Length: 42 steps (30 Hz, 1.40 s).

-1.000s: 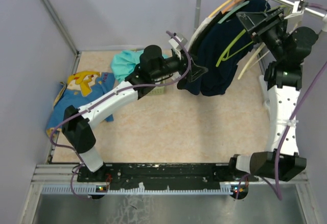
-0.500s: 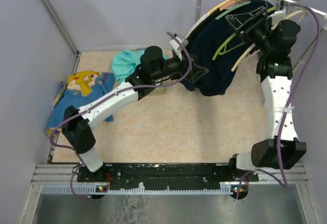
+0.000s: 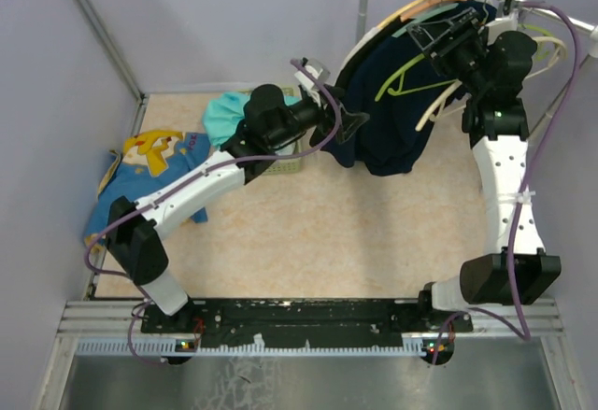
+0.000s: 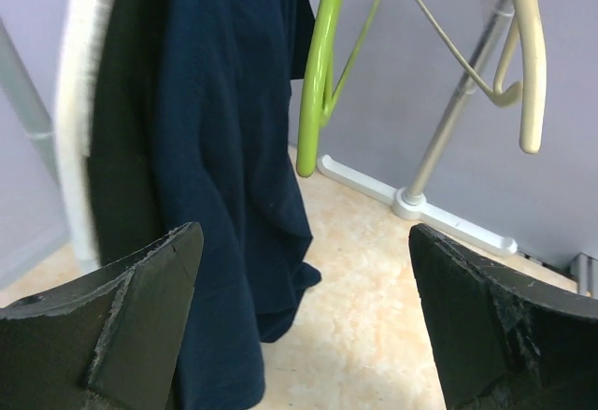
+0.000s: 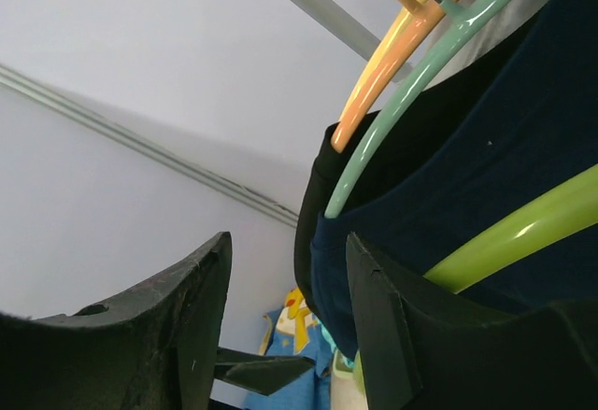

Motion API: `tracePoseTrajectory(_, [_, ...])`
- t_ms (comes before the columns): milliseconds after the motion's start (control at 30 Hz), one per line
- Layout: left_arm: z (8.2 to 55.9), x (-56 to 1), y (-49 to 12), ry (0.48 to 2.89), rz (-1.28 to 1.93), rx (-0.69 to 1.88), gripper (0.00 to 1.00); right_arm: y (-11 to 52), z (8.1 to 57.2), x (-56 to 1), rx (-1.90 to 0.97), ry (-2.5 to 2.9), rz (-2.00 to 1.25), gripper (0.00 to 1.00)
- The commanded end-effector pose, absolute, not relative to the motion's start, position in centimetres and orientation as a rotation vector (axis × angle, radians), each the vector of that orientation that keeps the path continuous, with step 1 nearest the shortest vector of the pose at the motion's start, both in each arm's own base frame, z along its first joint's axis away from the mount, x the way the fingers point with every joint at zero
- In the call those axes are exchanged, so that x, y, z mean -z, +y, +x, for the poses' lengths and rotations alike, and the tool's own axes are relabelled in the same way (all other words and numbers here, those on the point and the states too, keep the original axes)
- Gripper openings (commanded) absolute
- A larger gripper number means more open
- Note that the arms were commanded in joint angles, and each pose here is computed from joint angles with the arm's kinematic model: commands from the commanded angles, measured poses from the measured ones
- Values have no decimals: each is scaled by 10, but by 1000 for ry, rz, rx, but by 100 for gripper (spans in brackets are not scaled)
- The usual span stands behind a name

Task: Remove the t-shirt from the hanger
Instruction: Pick up the hanger from the clothesline.

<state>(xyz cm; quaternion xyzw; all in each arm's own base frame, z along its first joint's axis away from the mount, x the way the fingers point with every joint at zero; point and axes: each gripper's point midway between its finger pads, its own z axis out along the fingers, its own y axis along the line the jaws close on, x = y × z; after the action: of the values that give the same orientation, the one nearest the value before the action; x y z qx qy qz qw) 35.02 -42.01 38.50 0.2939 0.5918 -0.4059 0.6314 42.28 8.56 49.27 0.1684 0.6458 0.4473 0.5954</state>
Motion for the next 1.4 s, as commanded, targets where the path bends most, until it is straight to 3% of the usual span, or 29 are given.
tracePoseTrajectory(0, [348, -411, -422, 1235, 745, 928, 97, 88, 423, -515, -1011, 1443, 346, 53])
tracePoseTrajectory(300, [347, -388, -439, 1248, 817, 976, 86, 86, 426, -512, -994, 1443, 349, 53])
tracePoseTrajectory(1033, [392, -350, -438, 1316, 718, 808, 86, 86, 424, -509, -993, 1434, 339, 53])
tracePoseTrajectory(1200, [396, -346, -445, 1333, 731, 820, 78, 86, 427, -504, -995, 1461, 355, 53])
tracePoseTrajectory(1300, [394, -346, -447, 1330, 736, 836, 68, 86, 428, -501, -997, 1471, 362, 53])
tracePoseTrajectory(1367, [393, -347, -448, 1325, 741, 848, 56, 87, 428, -500, -1001, 1472, 365, 53])
